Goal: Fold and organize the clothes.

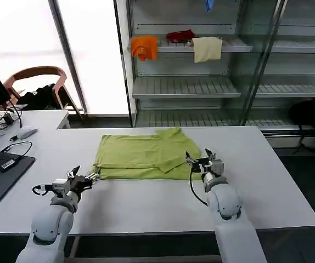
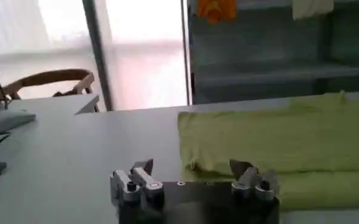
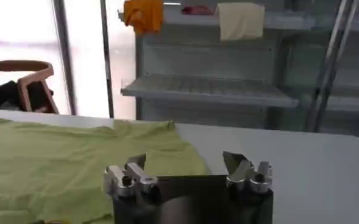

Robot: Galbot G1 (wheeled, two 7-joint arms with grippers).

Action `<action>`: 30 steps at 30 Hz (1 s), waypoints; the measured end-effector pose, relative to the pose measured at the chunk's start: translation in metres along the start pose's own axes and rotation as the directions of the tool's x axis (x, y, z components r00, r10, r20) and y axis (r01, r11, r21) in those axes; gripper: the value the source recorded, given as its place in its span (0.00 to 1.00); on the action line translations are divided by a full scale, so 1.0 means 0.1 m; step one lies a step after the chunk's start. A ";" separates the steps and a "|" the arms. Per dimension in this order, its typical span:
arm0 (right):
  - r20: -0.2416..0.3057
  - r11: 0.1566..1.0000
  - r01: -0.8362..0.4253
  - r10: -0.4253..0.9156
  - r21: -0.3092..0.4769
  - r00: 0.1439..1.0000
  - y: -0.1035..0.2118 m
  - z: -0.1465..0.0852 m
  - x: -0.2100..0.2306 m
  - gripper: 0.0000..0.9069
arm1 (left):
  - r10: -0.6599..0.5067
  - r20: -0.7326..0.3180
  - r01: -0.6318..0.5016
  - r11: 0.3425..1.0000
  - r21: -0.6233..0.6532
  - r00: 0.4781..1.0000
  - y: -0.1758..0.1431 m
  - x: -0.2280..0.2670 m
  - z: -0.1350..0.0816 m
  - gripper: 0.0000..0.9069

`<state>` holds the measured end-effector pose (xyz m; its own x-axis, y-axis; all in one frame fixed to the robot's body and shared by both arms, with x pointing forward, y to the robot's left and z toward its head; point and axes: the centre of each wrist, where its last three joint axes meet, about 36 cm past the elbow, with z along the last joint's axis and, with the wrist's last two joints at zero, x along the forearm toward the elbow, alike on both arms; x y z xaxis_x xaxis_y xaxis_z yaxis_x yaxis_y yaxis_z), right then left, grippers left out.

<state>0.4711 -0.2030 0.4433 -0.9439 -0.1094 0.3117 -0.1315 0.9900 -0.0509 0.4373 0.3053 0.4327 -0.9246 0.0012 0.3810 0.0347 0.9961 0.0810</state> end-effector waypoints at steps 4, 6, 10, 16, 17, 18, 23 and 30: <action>-0.033 1.000 0.001 -0.001 -0.002 0.999 -0.01 0.15 0.09 1.00 | 0.001 -0.012 -0.001 1.000 -0.004 1.000 -0.03 -0.02 0.04 1.00; -0.048 1.000 0.004 -0.004 -0.001 0.999 -0.01 0.22 0.12 1.00 | 0.002 -0.017 -0.002 1.000 -0.006 1.000 -0.03 -0.03 0.06 1.00; -0.065 1.000 0.012 -0.011 0.006 0.998 0.02 0.32 0.16 0.51 | 0.000 -0.028 0.000 1.000 -0.008 1.000 -0.02 -0.05 0.09 1.00; -0.073 1.000 0.020 -0.018 0.016 0.997 0.08 0.37 0.18 0.00 | 0.003 -0.048 -0.004 1.000 -0.005 0.999 -0.02 -0.09 0.15 0.32; -0.073 1.000 0.020 -0.019 0.019 0.997 0.09 0.38 0.19 0.00 | 0.006 -0.052 -0.006 1.000 -0.005 0.999 -0.02 -0.09 0.17 0.19; -0.074 1.000 0.020 -0.018 0.021 0.997 0.09 0.38 0.19 0.00 | 0.010 -0.055 -0.010 1.000 -0.004 0.998 -0.03 -0.10 0.18 0.11; -0.075 0.999 0.021 -0.018 0.033 0.997 0.09 0.39 0.24 0.00 | 0.020 -0.061 -0.020 1.000 0.001 0.998 -0.03 -0.12 0.20 0.01; -0.073 0.999 0.024 -0.021 0.040 0.997 0.08 0.38 0.31 0.00 | 0.034 -0.066 -0.034 0.999 0.003 0.997 -0.04 -0.14 0.22 0.00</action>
<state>0.4289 -0.2014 0.4169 -0.9163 -0.1231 0.3812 -0.1658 0.9828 -0.0811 0.4412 0.3036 0.4066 -0.8960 0.0290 0.4431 0.0646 0.9958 0.0655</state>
